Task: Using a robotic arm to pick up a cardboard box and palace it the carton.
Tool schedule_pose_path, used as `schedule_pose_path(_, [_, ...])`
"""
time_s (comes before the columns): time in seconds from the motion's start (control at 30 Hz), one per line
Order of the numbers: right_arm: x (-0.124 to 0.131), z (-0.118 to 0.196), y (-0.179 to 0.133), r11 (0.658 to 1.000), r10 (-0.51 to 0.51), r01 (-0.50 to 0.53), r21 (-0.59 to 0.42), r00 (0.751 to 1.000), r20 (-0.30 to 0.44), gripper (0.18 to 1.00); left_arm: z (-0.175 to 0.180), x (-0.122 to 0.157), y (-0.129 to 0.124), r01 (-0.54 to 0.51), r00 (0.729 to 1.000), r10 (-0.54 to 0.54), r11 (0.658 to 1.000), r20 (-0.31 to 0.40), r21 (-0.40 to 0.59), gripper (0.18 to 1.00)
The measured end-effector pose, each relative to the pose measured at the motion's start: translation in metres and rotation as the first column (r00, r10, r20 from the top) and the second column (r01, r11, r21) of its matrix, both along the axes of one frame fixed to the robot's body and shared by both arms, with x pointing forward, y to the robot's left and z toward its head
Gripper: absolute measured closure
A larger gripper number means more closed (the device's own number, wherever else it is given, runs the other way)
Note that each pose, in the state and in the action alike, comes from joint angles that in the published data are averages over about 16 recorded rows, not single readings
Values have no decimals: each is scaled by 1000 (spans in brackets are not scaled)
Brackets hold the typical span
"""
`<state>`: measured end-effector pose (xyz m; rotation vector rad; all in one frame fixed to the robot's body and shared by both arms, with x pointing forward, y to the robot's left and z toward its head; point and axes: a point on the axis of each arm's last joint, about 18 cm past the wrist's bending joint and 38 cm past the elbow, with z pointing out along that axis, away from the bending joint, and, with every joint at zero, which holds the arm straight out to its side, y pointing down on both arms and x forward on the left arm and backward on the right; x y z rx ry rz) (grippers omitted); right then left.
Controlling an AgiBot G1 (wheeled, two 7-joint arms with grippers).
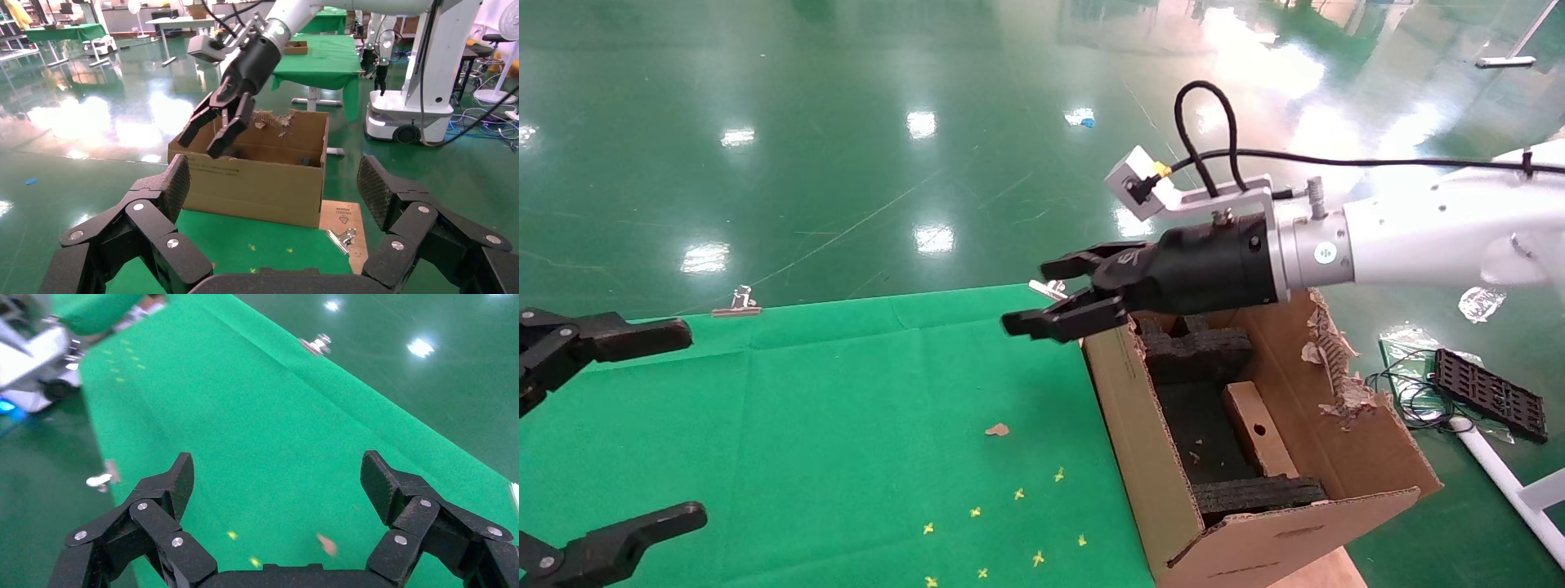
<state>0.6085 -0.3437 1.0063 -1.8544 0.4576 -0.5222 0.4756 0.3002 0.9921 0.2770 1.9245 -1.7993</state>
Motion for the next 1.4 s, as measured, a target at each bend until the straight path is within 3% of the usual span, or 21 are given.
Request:
schedule_pose_path(0.37, [-39,-10,28,975,203,-213,61,969,142,178,0,0,0,0,1000,0,1000,0,0,184])
schedule_pose_path(0.77, [-94,-13,40,922,344,-382,57,880,328,178,0,0,0,0,1000,0,1000,0,0,184])
schedule_pose_path(1.1, [-133,-14,41,890,403,-456,17,803,439,178,0,0,0,0,1000,0,1000,0,0,184])
schedule_pose_path(1.4, [-141,-14,41,883,414,-469,6,786,460,178,0,0,0,0,1000,0,1000,0,0,184])
